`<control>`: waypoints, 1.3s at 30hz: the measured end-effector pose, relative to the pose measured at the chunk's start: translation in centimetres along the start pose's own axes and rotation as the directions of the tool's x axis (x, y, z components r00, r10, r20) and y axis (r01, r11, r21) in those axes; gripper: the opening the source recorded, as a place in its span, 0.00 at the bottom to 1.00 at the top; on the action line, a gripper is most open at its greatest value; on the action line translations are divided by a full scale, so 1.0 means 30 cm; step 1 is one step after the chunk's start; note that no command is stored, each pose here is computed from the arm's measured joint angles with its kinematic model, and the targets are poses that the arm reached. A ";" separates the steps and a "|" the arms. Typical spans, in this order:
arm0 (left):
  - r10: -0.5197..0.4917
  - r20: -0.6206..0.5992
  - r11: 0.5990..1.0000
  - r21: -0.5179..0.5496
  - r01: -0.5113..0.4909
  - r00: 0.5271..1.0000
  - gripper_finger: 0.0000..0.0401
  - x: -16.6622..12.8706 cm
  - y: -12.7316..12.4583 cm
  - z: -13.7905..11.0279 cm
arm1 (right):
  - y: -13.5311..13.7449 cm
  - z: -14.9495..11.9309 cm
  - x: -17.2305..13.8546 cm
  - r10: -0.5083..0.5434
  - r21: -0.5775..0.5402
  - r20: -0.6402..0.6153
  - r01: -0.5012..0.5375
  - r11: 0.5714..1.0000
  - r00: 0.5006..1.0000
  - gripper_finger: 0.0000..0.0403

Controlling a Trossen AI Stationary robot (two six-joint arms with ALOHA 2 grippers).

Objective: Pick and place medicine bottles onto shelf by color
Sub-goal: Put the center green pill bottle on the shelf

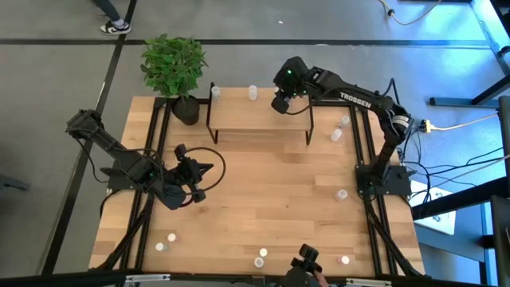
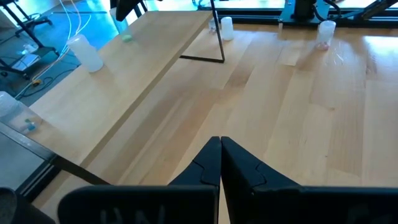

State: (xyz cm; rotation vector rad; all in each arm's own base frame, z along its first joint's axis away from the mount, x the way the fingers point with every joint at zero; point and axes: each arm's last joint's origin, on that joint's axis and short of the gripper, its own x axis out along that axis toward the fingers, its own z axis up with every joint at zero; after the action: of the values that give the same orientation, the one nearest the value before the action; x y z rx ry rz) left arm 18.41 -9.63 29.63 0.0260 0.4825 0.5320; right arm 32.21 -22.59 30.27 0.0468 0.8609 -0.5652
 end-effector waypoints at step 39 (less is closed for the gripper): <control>0.000 0.000 1.000 -0.001 0.000 1.000 0.00 0.000 0.000 0.000 | 0.000 -0.002 0.000 0.002 0.045 -0.006 -0.002 0.999 1.000 0.47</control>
State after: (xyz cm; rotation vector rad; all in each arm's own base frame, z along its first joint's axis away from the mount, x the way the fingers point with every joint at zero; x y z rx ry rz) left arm 18.41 -9.63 29.63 0.0249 0.4822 0.5322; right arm 32.17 -22.56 30.23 0.0899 0.8541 -0.5827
